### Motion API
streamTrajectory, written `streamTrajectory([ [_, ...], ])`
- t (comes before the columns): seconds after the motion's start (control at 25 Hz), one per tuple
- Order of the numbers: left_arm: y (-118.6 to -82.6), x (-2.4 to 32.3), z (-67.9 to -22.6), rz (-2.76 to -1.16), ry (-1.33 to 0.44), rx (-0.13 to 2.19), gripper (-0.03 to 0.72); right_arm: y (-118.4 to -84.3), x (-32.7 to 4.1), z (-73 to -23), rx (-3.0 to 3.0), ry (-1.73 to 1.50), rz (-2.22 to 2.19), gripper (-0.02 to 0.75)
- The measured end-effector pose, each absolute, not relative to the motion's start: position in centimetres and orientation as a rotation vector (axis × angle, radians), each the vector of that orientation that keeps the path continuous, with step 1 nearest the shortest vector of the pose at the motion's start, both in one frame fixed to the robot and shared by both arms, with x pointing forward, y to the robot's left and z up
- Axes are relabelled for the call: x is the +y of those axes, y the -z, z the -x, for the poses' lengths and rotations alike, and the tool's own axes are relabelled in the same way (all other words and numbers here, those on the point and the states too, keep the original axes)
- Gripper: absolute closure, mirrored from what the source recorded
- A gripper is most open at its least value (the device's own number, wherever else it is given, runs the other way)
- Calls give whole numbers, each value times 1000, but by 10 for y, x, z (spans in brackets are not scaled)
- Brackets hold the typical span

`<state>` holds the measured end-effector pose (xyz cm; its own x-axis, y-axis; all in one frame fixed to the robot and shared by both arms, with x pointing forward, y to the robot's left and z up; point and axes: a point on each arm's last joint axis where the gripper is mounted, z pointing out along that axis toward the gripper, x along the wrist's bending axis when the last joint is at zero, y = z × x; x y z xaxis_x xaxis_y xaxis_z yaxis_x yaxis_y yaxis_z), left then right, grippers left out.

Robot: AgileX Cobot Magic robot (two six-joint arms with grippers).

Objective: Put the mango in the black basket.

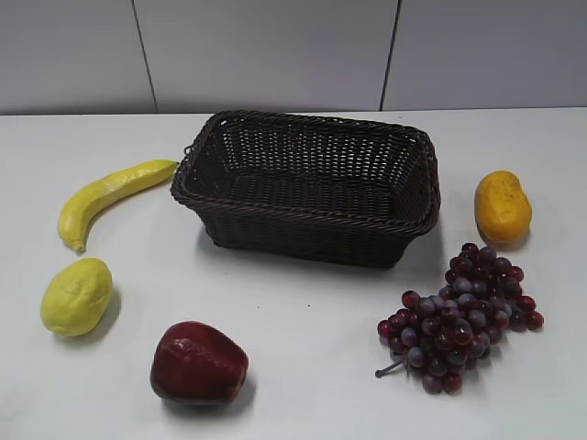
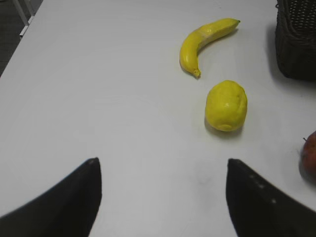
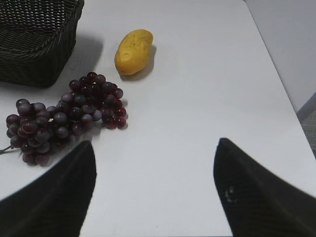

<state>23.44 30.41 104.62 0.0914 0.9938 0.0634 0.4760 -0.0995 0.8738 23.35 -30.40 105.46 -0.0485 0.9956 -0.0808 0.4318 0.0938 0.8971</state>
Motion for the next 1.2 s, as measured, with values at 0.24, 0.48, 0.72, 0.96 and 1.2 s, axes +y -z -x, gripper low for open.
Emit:
streamTrajectory([
  [0.24, -1046, 304, -234, -1670, -936, 1467, 99, -1055, -304, -233, 1595, -916, -1444, 167],
  [0.48, -1046, 304, -234, -1670, -936, 1467, 99, -1055, -304, -233, 1595, -916, -1444, 167],
  [0.72, -1046, 304, -234, -1670, -936, 1467, 99, -1055, -303, -233, 1597, -923, -1446, 167],
  [0.96, -1046, 304, -234, -1670, -936, 1467, 99, -1065, -303, -237, 1540, -975, -1390, 167],
  [1.2, -1046, 304, -234, -1670, -936, 1467, 99, -1089, -299, -279, 1367, -1118, -1200, 167],
])
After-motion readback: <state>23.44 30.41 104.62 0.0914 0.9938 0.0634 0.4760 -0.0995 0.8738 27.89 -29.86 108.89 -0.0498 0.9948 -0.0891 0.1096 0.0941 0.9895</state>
